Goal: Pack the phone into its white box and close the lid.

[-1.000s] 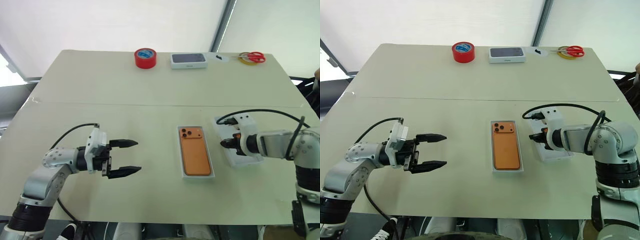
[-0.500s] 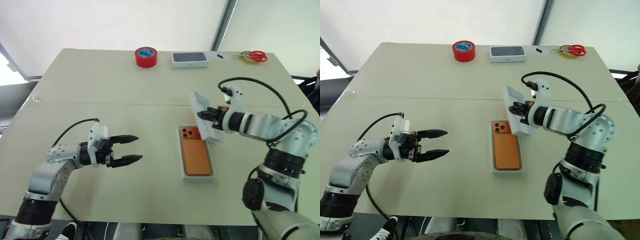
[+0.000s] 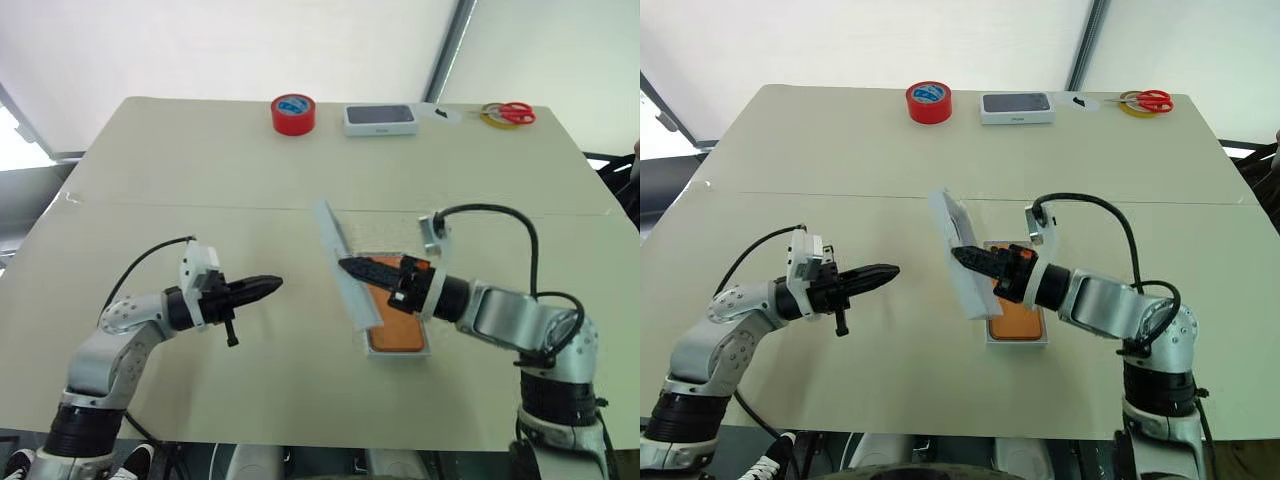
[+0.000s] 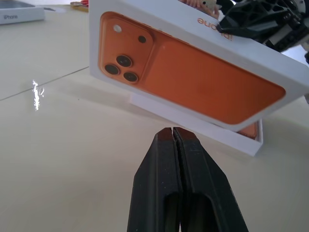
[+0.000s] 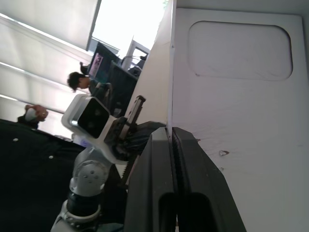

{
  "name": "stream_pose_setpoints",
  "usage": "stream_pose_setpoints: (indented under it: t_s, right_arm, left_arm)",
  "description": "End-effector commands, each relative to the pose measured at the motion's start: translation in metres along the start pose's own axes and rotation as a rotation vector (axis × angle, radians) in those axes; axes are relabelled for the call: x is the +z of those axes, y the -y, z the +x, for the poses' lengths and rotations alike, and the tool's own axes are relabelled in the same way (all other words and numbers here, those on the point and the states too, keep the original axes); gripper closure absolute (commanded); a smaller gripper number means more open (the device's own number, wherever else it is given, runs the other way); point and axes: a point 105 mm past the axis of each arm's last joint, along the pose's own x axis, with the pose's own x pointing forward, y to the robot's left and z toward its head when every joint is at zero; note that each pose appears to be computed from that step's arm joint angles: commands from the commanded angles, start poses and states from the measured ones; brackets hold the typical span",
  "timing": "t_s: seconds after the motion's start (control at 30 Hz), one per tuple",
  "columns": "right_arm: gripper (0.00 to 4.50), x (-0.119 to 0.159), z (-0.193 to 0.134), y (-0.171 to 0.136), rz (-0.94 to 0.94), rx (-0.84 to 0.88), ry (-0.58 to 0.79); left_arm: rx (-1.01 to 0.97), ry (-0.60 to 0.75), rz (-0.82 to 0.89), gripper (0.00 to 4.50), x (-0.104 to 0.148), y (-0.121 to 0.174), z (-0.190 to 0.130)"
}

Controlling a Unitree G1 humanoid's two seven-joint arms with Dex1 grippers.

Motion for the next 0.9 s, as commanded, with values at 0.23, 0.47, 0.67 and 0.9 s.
stream_pose_setpoints:
  t_s: [0.23, 0.47, 0.67, 0.9]
  right_arm:
    - [4.50, -0.019, 0.003, -0.022, 0.055, 0.118, 0.017]
    - [4.50, -0.036, -0.013, 0.020, 0.094, -0.070, -0.101]
    - [4.50, -0.018, -0.010, 0.028, 0.121, -0.088, -0.042]
    - [2.67, -0.014, -0.021, 0.043, 0.138, -0.145, -0.042]
  left_arm:
    - [-0.029, 0.073, 0.007, 4.44, 0.008, 0.016, 0.030]
    - [-0.022, 0.078, -0.028, 4.44, -0.005, 0.023, 0.055]
    - [-0.043, 0.053, -0.068, 4.44, -0.023, 0.029, 0.071]
    - [-0.050, 0.071, -0.096, 4.50, -0.027, 0.026, 0.092]
